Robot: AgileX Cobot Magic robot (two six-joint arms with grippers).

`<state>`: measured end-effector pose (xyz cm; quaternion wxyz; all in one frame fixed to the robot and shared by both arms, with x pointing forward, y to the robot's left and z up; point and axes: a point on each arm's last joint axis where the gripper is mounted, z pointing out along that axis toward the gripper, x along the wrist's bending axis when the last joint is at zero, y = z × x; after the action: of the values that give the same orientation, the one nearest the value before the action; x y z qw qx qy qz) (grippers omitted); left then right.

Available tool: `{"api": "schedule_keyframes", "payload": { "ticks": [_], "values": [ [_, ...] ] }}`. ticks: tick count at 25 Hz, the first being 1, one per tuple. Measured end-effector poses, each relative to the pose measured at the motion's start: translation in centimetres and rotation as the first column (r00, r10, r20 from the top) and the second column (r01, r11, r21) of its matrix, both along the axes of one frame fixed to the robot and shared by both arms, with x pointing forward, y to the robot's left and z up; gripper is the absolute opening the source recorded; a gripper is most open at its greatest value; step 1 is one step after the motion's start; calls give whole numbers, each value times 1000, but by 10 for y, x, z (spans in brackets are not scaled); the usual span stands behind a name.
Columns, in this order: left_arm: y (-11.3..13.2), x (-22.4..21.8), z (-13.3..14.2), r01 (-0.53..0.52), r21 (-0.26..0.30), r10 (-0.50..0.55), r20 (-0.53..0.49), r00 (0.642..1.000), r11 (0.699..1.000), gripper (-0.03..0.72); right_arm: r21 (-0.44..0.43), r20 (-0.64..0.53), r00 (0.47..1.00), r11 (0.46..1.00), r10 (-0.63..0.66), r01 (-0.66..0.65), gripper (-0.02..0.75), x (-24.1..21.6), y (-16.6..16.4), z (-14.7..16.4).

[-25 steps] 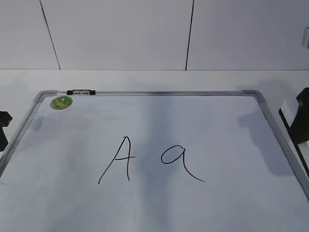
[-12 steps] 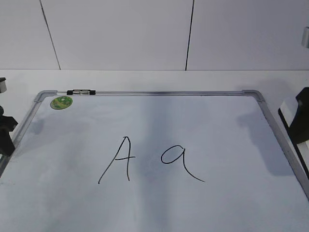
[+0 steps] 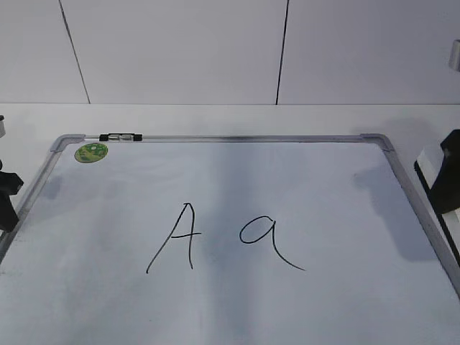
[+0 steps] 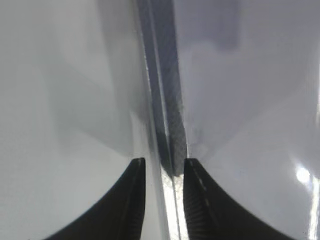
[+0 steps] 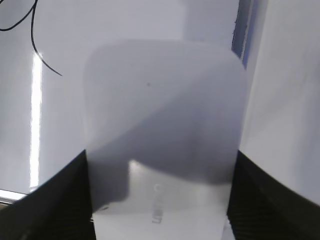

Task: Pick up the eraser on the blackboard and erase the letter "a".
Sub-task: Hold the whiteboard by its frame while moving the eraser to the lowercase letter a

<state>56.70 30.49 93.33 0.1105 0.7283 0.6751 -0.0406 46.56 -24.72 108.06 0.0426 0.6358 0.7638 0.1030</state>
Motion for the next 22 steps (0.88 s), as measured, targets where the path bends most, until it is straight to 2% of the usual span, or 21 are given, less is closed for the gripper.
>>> {"api": "schedule_keyframes", "payload": {
  "ticks": [8,16,22],
  "values": [
    [-1,2,-8,-2,-32,1,-14,1000,999,183,2,0,1000,1000,0,0,554,0,0,0],
    [-1,4,-9,-8,-41,7,-17,1000,999,67,2,0,1000,1000,0,0,554,0,0,0],
    [0,4,-9,-11,-40,11,-19,1000,999,52,2,0,1000,1000,0,0,554,0,0,0]
  ]
}}
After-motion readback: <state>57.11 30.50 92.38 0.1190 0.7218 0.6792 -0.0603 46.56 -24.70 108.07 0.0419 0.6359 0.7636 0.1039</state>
